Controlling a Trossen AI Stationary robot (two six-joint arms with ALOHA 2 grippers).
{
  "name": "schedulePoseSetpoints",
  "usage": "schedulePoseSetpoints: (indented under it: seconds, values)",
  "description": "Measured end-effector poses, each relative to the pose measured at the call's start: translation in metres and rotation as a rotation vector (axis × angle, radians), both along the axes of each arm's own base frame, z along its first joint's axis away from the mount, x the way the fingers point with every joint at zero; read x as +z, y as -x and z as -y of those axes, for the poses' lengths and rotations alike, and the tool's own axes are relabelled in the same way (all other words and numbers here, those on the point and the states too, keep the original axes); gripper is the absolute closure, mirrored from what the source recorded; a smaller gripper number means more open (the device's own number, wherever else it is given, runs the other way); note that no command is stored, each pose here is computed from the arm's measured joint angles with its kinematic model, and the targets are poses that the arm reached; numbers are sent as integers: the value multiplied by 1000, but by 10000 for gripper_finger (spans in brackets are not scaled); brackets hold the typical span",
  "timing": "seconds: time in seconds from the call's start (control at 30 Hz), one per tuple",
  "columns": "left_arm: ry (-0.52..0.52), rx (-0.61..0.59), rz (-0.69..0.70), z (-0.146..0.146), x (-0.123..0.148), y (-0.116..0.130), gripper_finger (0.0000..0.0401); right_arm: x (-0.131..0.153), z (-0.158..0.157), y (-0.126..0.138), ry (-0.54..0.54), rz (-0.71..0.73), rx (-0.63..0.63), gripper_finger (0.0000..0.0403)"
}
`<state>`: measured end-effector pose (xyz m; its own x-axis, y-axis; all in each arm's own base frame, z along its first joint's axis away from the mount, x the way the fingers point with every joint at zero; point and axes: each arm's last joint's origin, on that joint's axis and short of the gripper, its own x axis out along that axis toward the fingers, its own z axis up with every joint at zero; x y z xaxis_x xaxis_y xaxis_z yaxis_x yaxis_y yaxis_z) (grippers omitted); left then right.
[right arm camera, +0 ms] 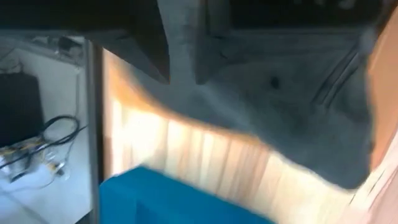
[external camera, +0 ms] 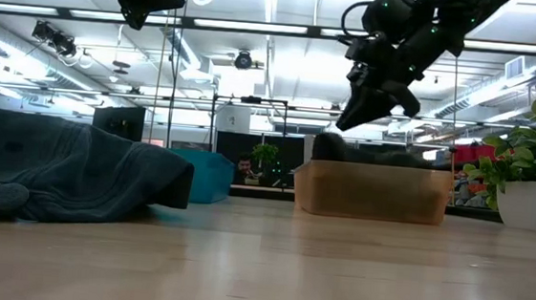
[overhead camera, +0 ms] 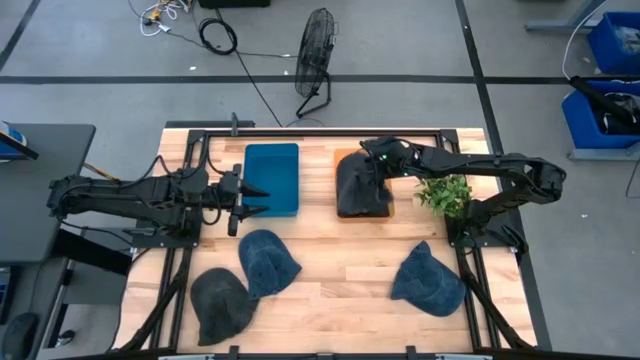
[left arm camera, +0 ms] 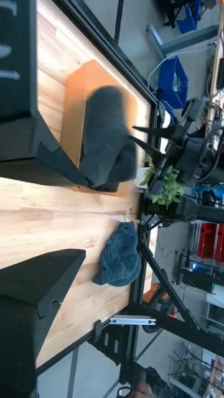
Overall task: Pick & Place hat
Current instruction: Put the right gray cap into the orange bin, then put the left blue cap into the blue bin
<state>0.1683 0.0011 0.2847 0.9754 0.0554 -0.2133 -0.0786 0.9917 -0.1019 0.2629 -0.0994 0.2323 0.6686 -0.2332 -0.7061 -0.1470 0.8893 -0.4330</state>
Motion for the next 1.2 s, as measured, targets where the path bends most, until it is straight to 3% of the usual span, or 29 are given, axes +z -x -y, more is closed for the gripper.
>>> schedulePoseSetpoints:
  seconds: [0.2, 0.43, 0.73, 0.9, 1.03, 1.2]
  values:
    - [1, 0, 0, 0, 0, 0, 222, 1, 0, -1, 12, 10, 6, 282]
    - [0, 0, 0, 0, 0, 0, 222, 2, -7, -5, -114, 68, -104, 275]
    - [0, 42, 1, -1, 0, 0, 222, 48, -53, -32, -153, 215, 35, 296]
    - [78, -16, 4, 1, 0, 0, 222, 70, -80, -39, -205, 282, 89, 298]
    - [227, -165, 19, 14, 3, 0, 222, 70, -92, -39, -246, 263, 98, 295]
    - [339, -206, 24, 30, 5, 2, 228, 64, -96, -35, -302, 200, 53, 293]
